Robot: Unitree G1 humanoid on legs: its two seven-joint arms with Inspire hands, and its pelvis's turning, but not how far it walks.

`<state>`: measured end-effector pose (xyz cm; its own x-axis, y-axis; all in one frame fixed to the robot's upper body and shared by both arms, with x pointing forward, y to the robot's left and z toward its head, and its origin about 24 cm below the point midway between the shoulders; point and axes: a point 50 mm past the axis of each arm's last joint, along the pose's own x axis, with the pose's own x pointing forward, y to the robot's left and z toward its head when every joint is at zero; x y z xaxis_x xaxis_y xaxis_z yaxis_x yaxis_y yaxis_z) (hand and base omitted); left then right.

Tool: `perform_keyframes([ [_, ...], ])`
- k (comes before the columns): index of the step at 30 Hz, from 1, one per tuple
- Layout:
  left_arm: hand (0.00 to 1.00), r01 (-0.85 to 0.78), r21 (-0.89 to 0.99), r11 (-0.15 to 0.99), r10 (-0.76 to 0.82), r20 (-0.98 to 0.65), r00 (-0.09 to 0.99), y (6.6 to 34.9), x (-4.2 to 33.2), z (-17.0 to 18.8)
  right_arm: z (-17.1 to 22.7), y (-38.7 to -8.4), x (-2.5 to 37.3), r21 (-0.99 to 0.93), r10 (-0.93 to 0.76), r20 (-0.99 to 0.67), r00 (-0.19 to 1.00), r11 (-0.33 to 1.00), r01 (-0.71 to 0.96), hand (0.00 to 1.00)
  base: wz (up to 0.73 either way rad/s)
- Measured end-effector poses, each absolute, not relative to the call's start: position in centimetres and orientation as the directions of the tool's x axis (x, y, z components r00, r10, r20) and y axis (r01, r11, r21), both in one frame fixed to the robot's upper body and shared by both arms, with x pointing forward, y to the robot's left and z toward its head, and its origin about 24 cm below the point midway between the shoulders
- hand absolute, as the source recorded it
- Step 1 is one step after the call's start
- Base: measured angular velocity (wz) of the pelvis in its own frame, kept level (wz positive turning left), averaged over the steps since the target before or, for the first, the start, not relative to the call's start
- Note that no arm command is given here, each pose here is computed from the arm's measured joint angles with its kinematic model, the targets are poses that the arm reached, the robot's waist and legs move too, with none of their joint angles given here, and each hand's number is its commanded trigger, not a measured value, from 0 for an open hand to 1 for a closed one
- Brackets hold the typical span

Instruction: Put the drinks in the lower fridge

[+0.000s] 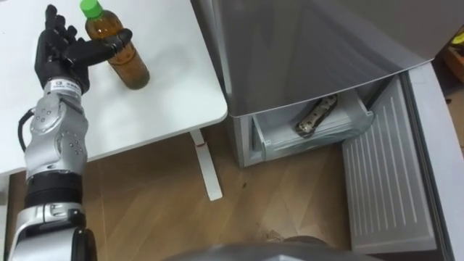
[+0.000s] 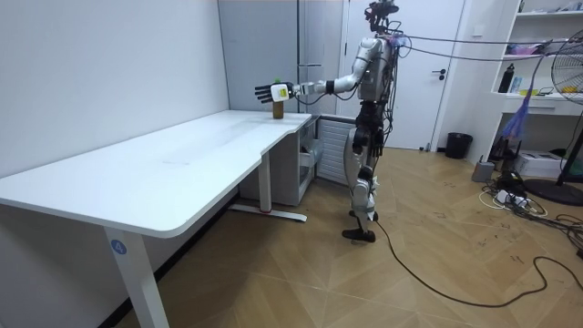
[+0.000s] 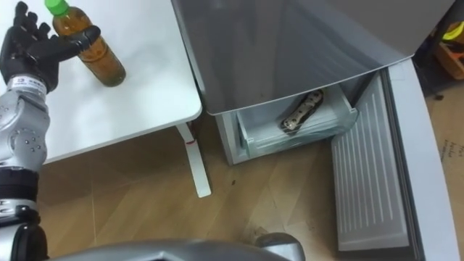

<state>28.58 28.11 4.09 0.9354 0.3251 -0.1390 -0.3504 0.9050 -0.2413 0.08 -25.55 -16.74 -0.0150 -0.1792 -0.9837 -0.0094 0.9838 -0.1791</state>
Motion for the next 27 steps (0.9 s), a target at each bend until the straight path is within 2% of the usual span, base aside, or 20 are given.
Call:
perform_keyframes([
  [27, 0.00, -0.283, -0.234, 0.930, 0.251, -0.156, 0.955, 27.54, 28.94, 4.07, -16.43, -26.57, 0.45, -0.212, -0.212, -0.977, -0.001, 0.977, -0.019, 0.00, 0.00],
])
